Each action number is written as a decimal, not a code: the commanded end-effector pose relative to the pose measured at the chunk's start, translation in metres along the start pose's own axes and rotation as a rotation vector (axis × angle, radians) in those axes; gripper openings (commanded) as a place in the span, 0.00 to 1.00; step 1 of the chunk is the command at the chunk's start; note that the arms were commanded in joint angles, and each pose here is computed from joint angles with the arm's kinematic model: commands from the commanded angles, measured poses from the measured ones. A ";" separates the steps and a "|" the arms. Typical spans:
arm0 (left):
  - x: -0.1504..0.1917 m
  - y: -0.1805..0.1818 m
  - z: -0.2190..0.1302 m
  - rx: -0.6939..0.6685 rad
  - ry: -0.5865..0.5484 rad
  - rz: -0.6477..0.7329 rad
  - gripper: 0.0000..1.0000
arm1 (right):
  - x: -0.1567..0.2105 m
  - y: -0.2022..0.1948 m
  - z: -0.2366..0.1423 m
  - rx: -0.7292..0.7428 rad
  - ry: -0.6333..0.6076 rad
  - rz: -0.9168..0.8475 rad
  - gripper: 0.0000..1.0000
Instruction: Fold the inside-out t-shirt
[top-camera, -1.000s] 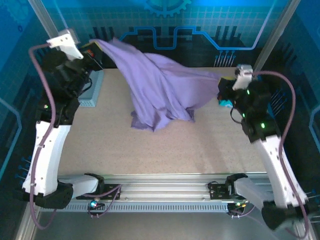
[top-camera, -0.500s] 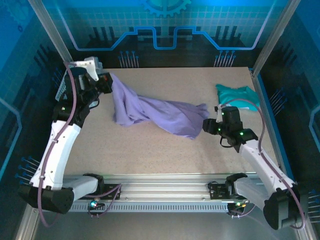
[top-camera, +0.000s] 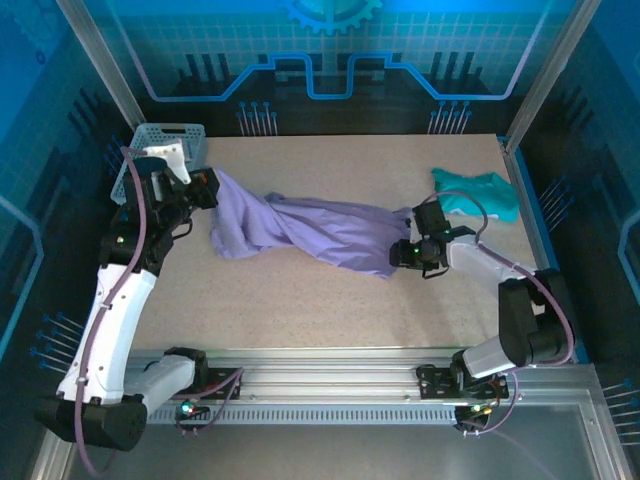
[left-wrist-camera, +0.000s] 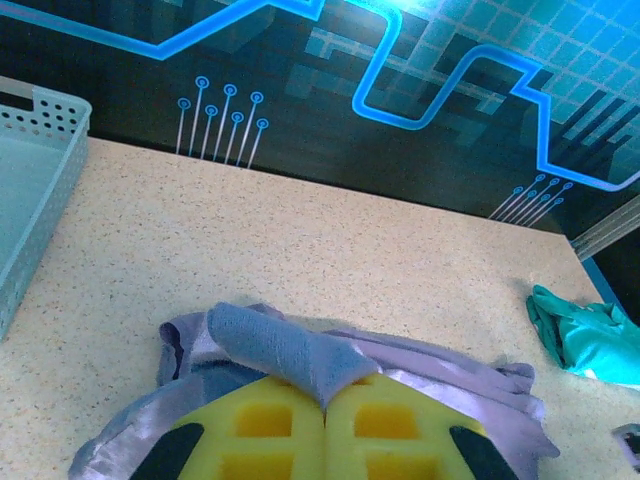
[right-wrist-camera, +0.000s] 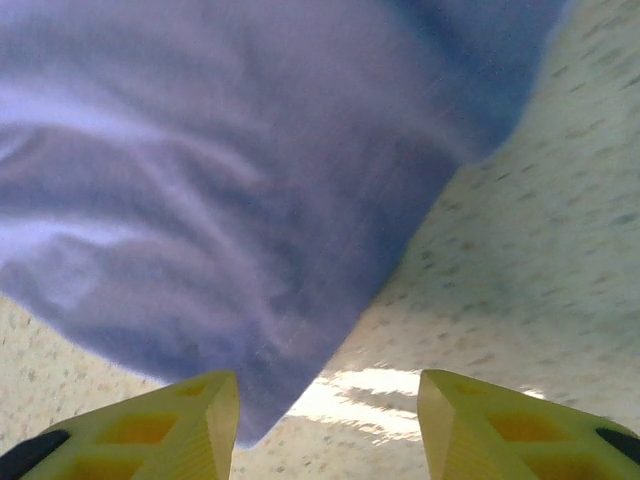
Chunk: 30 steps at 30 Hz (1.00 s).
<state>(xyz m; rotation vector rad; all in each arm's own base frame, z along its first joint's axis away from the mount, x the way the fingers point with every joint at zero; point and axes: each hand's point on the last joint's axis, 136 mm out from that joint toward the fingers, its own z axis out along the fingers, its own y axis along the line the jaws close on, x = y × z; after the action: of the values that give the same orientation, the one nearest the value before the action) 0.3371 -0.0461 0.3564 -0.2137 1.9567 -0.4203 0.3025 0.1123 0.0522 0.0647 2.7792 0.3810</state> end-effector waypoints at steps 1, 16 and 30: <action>0.002 -0.001 0.004 0.026 0.012 -0.021 0.00 | 0.027 0.019 0.011 -0.081 0.079 0.022 0.51; -0.016 0.000 -0.002 0.011 -0.022 -0.026 0.00 | -0.047 0.039 -0.044 -0.190 -0.269 -0.016 0.00; -0.114 0.001 -0.089 -0.050 -0.322 -0.045 0.00 | -0.089 0.057 -0.273 -0.189 -0.655 -0.222 0.00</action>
<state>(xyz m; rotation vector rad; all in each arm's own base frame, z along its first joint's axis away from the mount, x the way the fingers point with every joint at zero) 0.3160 -0.0014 0.4616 -0.3048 1.7094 -0.3714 0.3059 0.0977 0.3635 -0.1097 1.9527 0.5086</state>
